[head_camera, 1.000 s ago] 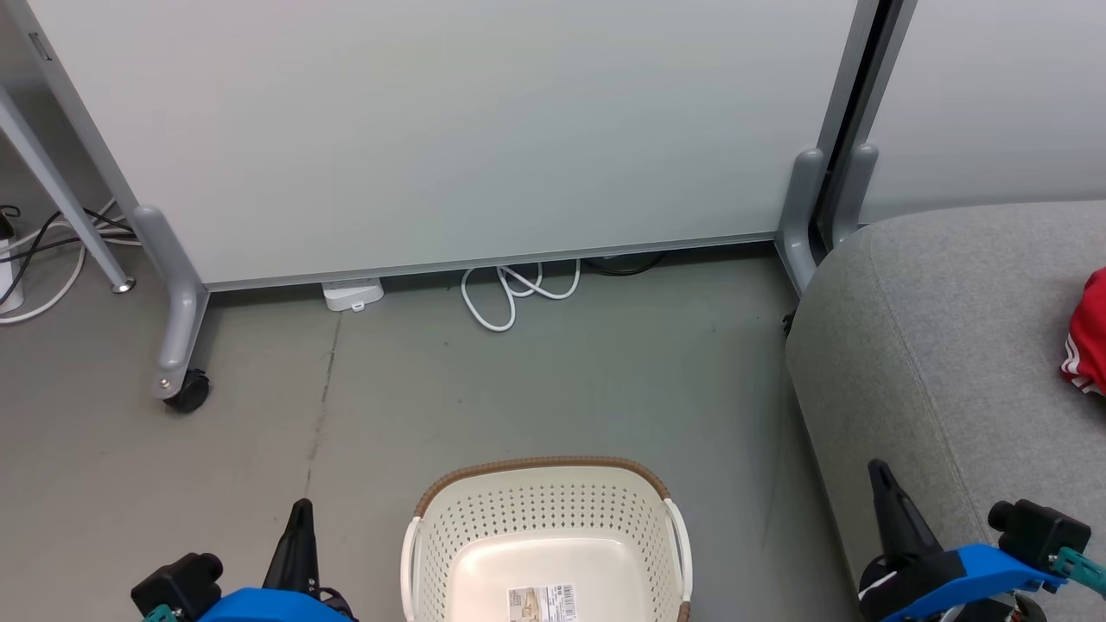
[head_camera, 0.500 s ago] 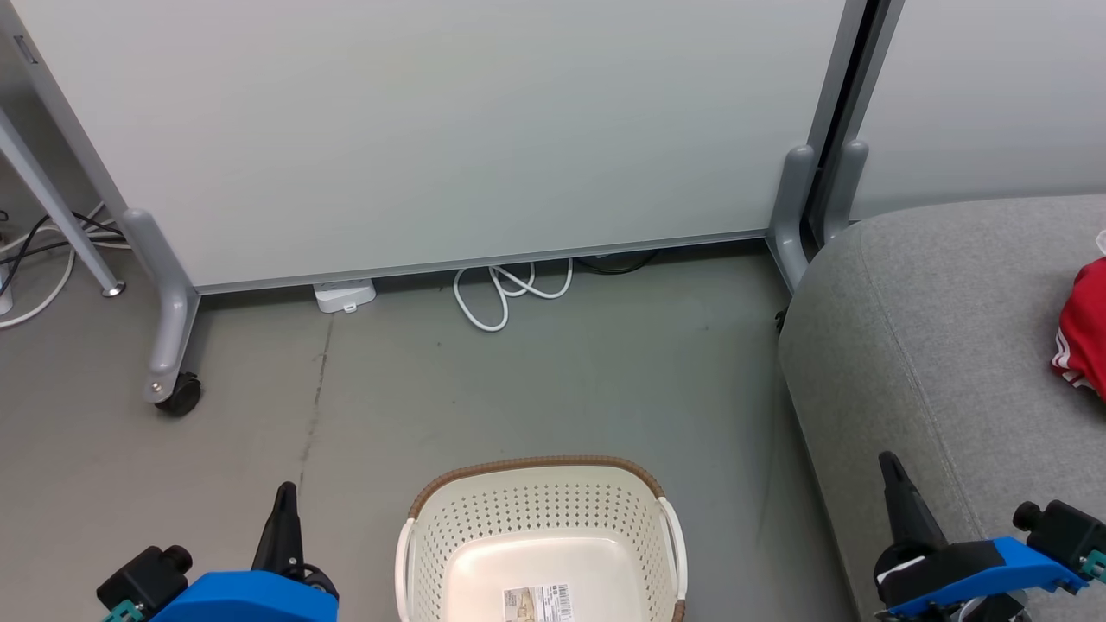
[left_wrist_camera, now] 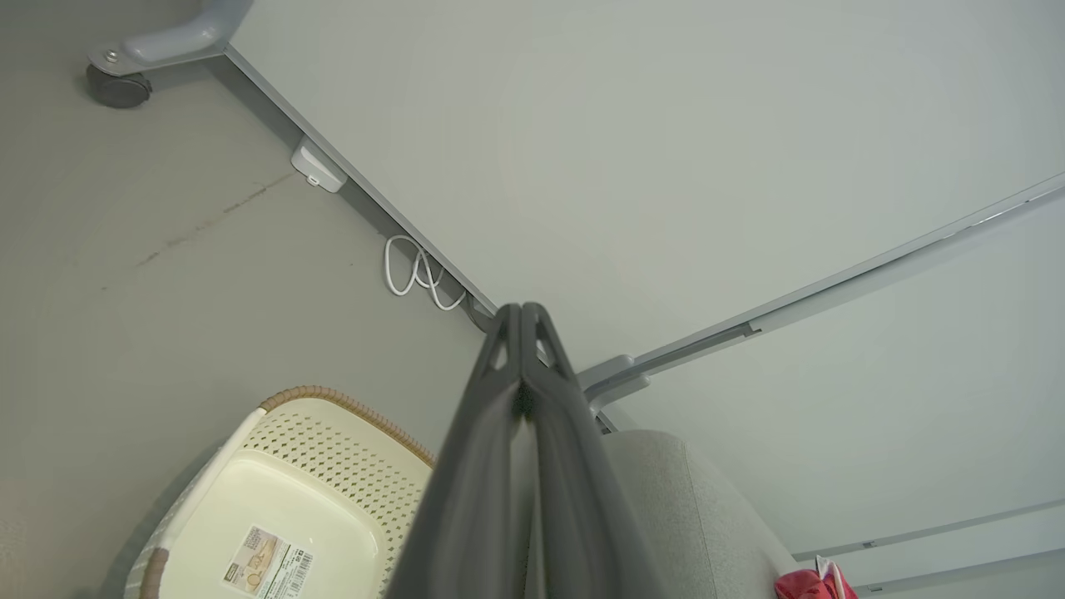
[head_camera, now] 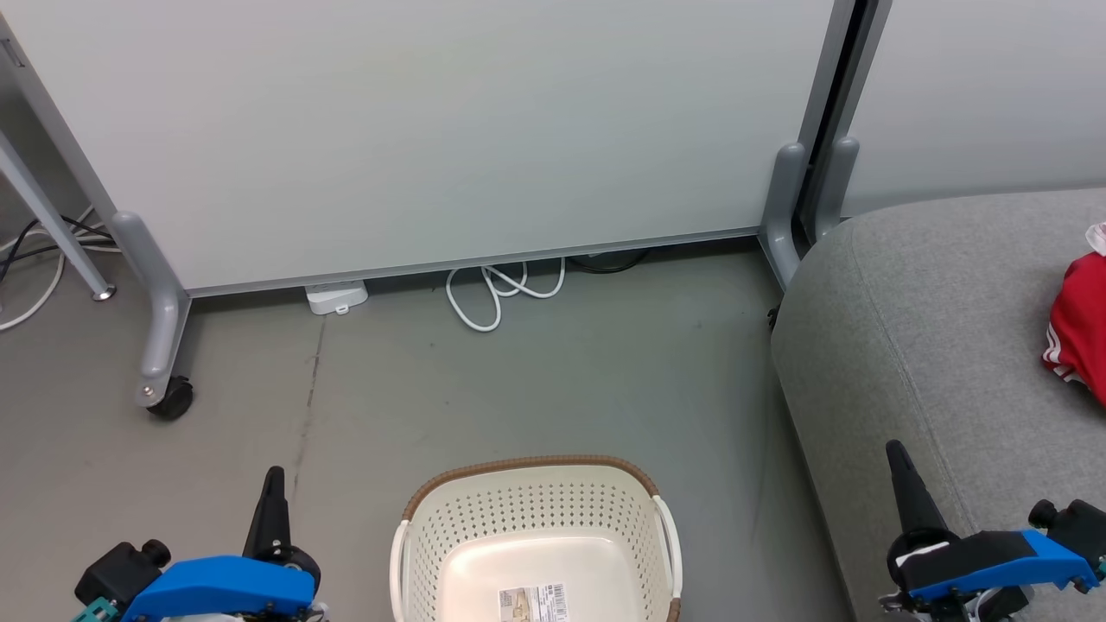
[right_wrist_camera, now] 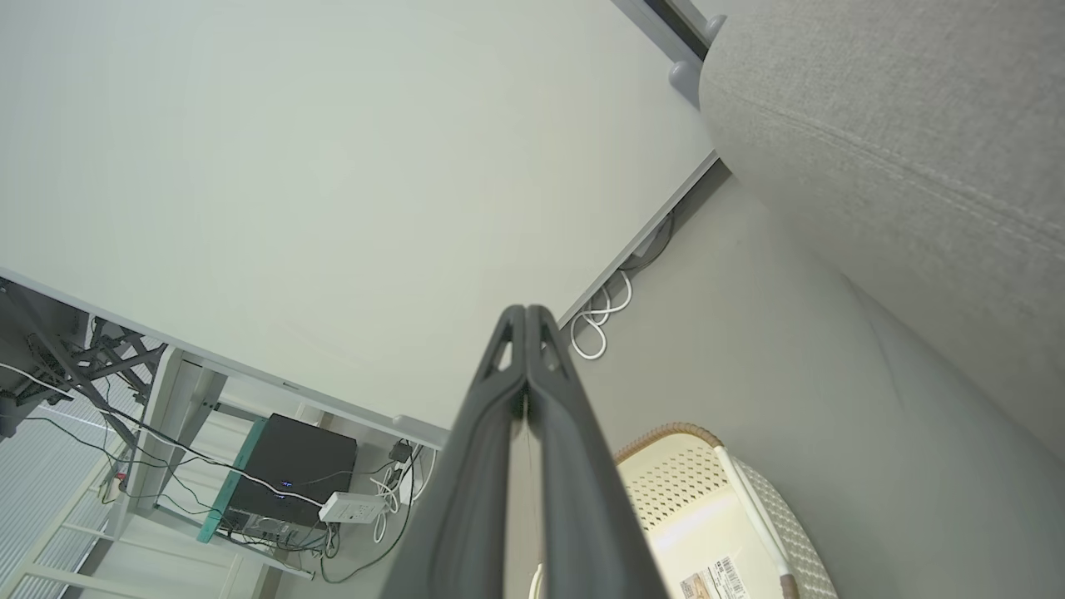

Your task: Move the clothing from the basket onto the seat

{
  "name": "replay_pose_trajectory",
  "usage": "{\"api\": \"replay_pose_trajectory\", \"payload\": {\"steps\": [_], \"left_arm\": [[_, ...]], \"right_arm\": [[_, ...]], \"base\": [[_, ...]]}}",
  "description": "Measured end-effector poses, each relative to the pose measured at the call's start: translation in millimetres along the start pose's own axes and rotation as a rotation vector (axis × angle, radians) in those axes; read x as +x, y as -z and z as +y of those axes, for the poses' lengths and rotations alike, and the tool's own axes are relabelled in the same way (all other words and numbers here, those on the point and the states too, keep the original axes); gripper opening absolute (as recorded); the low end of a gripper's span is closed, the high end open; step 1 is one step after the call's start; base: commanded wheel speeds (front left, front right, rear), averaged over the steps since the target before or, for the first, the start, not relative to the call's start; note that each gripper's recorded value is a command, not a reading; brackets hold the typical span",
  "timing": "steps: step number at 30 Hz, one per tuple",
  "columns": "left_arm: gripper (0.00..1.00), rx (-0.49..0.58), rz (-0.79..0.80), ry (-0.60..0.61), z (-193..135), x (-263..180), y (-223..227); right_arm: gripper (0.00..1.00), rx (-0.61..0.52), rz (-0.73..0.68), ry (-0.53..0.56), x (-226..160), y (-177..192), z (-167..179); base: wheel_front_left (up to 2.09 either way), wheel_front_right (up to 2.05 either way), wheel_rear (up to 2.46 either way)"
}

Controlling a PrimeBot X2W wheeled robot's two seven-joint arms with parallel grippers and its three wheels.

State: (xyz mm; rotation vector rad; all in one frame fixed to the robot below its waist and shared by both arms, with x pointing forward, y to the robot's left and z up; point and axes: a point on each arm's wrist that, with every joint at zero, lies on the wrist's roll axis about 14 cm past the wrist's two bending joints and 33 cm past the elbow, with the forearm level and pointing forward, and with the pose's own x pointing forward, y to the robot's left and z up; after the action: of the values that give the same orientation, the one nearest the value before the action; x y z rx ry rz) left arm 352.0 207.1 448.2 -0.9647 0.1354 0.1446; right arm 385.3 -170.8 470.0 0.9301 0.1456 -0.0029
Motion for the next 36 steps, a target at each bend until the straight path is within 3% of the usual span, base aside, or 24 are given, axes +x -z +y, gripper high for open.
{"api": "replay_pose_trajectory", "payload": {"steps": [36], "left_arm": [[0.00,-0.338,-0.006,0.082,-27.7,14.2,-15.1]], "right_arm": [[0.00,0.360,-0.052,-0.036,-0.1,-22.3,5.7]], "base": [[0.00,0.00,0.00]]}}
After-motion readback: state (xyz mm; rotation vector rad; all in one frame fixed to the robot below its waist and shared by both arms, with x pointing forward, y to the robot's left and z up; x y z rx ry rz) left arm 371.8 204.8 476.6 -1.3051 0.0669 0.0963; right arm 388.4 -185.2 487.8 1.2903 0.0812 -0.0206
